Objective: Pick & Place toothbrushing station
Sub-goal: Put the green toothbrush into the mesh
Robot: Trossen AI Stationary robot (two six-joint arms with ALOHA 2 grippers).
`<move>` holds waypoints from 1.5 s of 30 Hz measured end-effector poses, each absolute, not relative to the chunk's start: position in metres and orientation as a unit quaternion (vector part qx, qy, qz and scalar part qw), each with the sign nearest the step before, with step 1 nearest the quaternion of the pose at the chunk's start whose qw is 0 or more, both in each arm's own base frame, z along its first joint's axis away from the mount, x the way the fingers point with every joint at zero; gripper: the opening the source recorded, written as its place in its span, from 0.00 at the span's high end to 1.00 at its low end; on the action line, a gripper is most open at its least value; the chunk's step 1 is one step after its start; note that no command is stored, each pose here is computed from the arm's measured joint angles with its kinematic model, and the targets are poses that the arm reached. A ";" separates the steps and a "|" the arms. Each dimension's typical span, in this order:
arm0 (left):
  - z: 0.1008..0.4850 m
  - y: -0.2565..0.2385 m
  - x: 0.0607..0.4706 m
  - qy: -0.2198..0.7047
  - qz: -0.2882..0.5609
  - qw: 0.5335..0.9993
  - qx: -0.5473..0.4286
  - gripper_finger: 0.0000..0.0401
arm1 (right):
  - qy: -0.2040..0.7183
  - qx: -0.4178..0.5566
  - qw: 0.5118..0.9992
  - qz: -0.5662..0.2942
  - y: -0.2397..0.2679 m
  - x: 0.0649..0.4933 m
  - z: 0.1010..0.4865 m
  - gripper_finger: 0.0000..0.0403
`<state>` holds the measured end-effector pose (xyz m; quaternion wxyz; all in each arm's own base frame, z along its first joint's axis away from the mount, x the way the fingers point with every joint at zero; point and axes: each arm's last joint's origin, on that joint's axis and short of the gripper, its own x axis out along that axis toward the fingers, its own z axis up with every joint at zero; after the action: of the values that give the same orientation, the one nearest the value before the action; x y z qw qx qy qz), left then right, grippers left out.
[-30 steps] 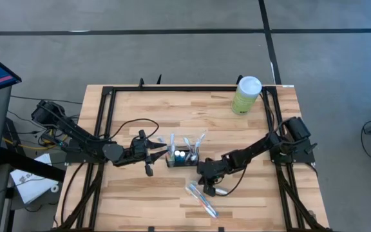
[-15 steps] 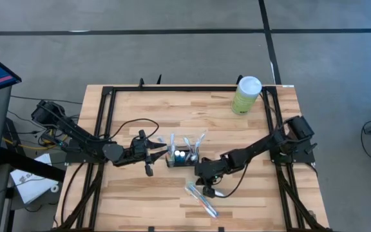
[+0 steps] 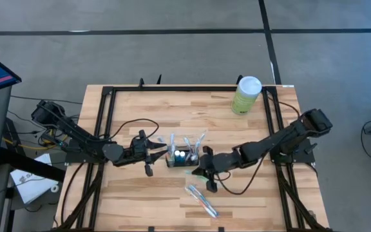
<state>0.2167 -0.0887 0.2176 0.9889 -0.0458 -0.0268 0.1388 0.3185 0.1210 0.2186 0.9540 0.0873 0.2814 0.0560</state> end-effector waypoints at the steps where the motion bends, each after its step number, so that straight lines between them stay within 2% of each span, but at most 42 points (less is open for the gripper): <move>1: 0.218 -0.089 0.217 -0.028 0.139 0.989 -0.047 0.73 | 0.268 0.087 0.958 0.057 0.121 0.319 0.223 1.00; 21: 0.237 -0.094 0.215 -0.115 0.019 0.991 -0.061 0.73 | 0.084 0.043 0.994 0.056 0.098 0.327 0.271 1.00; 27: 0.243 -0.088 0.216 -0.148 0.020 0.987 -0.051 0.73 | 0.033 0.028 0.998 0.051 0.091 0.328 0.284 1.00; 37: 0.255 -0.063 0.230 -0.181 -0.049 0.980 -0.064 0.73 | -0.005 0.014 0.999 0.039 0.082 0.331 0.291 1.00; 45: 0.263 -0.057 0.234 -0.194 -0.049 0.978 -0.062 0.73 | -0.014 0.012 0.999 0.041 0.076 0.332 0.293 1.00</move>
<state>0.2343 -0.0570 0.2626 0.9779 -0.0623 -0.1936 -0.0494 0.3322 0.0758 0.2927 0.9990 0.0122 -0.0143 0.0413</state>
